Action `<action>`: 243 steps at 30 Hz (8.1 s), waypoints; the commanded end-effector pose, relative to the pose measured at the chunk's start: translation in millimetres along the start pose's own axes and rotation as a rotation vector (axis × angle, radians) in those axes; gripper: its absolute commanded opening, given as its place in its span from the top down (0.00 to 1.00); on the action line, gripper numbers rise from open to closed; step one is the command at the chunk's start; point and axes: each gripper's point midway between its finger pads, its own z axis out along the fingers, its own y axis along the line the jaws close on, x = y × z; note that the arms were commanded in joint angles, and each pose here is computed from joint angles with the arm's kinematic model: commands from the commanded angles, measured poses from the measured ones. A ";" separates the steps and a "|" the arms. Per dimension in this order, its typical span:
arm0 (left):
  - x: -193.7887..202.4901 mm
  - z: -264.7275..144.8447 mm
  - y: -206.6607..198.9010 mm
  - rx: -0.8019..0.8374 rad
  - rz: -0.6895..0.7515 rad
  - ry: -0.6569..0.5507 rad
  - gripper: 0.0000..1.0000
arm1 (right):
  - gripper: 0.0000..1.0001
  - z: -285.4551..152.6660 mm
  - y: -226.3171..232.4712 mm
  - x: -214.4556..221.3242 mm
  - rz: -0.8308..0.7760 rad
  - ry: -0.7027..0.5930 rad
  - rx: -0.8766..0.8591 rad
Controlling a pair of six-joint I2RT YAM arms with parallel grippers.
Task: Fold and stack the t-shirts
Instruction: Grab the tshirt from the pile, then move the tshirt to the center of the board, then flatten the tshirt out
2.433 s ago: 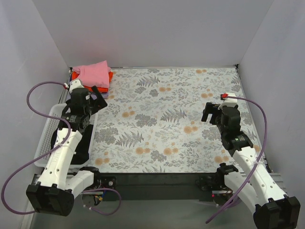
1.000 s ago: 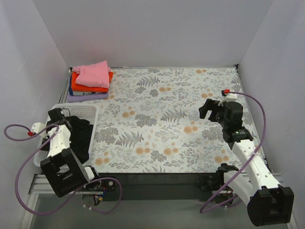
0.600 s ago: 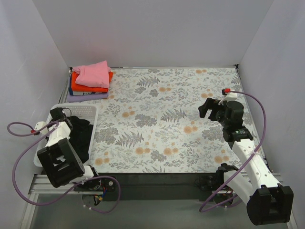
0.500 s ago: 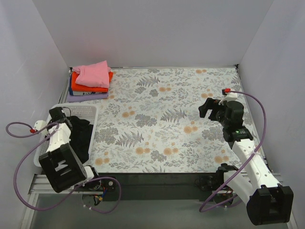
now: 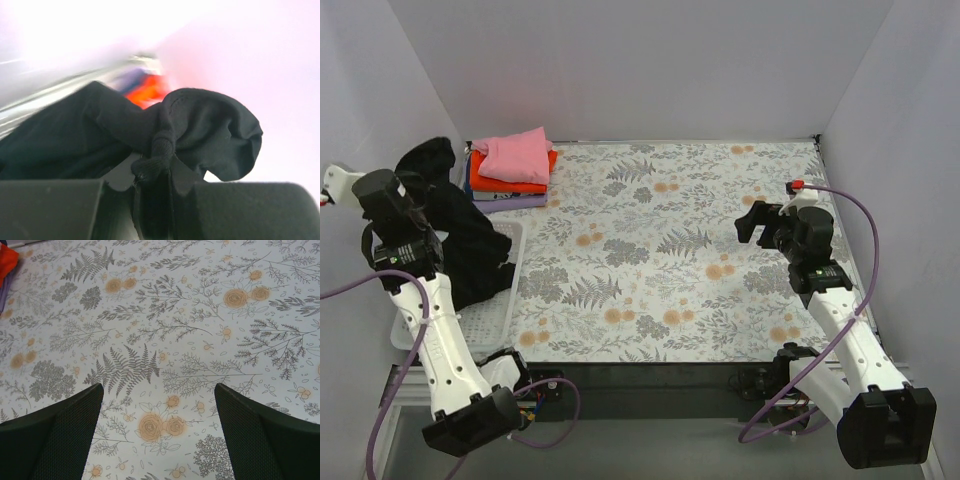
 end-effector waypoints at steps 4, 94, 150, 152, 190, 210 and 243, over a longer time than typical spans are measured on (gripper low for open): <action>-16.5 -76.4 -147.5 0.696 0.072 0.184 1.00 | 0.02 -5.6 14.6 -39.7 -0.006 -0.096 -0.044; 589.4 -174.2 -127.9 0.529 0.917 0.972 0.24 | 0.03 147.1 -62.2 -27.1 0.138 0.197 0.117; 403.7 -136.2 -66.3 0.272 0.987 0.728 1.00 | 0.16 278.1 -180.1 3.6 0.076 0.329 0.302; 400.2 -133.6 -67.0 0.268 0.979 0.723 1.00 | 0.25 279.1 -175.9 8.4 0.090 0.339 0.278; 127.0 -118.4 -205.4 0.637 0.399 0.357 1.00 | 0.99 -95.1 -51.1 -210.9 -0.055 -0.277 0.300; 414.5 -2.6 -163.0 0.505 0.640 0.845 0.23 | 0.99 9.5 -130.1 -57.3 0.121 0.111 0.389; 499.9 29.3 -105.8 0.422 0.797 0.926 0.50 | 0.99 12.6 -124.8 -26.9 0.141 0.142 0.341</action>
